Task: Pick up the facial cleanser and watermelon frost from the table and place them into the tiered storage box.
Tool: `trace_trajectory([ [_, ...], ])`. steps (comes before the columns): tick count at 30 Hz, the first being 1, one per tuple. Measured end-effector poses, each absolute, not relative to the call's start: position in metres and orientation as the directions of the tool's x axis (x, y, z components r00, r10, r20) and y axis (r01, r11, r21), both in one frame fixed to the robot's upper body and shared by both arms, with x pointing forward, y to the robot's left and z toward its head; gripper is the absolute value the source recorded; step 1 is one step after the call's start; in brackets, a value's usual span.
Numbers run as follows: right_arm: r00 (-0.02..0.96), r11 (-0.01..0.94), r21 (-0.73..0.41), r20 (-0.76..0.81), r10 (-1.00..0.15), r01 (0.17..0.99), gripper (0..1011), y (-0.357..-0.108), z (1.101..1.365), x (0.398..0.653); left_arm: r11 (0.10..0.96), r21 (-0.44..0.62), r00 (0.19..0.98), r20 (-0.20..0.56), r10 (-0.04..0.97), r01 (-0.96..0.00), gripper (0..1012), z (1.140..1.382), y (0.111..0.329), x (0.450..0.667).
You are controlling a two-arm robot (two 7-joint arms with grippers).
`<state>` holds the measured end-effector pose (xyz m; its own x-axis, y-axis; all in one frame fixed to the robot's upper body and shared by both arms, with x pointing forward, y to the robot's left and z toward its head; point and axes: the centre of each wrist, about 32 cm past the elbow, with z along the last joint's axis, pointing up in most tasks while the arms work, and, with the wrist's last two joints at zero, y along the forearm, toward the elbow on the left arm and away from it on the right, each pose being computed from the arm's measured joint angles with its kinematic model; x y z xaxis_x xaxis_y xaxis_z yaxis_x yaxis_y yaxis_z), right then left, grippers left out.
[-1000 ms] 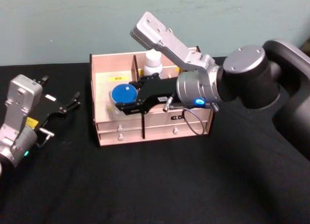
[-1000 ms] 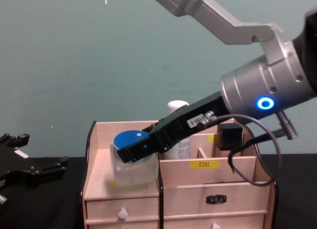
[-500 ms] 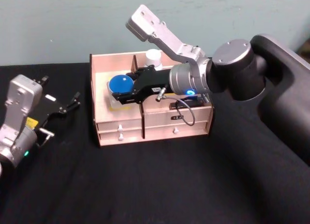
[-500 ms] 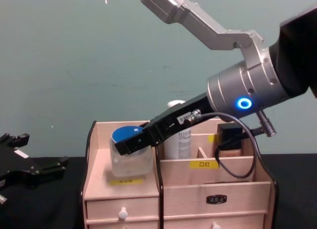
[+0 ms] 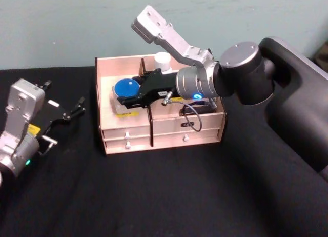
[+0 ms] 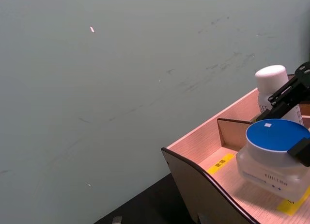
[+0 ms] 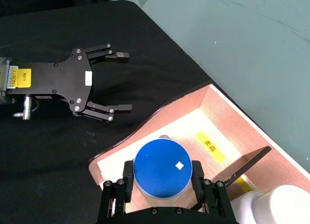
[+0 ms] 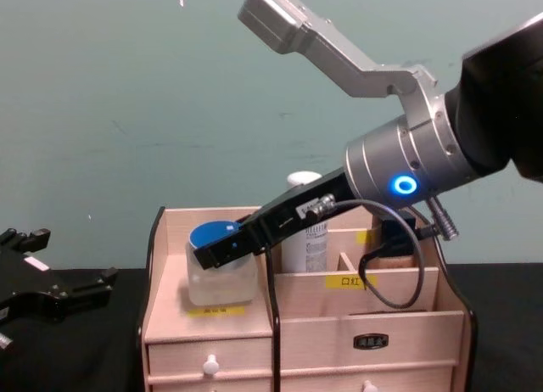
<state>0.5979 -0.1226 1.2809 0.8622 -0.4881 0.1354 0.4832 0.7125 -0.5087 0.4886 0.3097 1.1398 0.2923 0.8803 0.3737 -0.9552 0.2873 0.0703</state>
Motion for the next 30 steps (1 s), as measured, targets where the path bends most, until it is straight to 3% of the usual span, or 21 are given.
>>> trace_trajectory([
  [16, 0.862, 0.707, -0.521, 0.126, -0.491, 0.479, 722, -0.1194, 1.2748, 0.5994, 0.287, 0.070, 0.292, 0.374, 0.880, -0.955, 1009, 1.1398, 0.3097, 0.4886],
  [27, 0.861, 0.707, -0.519, 0.127, -0.492, 0.480, 991, -0.1196, 1.2754, 0.5989, 0.287, 0.070, 0.292, 0.374, 0.880, -0.955, 1009, 1.1398, 0.3097, 0.4886],
  [30, 0.855, 0.714, -0.494, 0.132, -0.502, 0.495, 1002, -0.1223, 1.2769, 0.5956, 0.287, 0.070, 0.292, 0.374, 0.880, -0.955, 1009, 1.1398, 0.3097, 0.4886],
])
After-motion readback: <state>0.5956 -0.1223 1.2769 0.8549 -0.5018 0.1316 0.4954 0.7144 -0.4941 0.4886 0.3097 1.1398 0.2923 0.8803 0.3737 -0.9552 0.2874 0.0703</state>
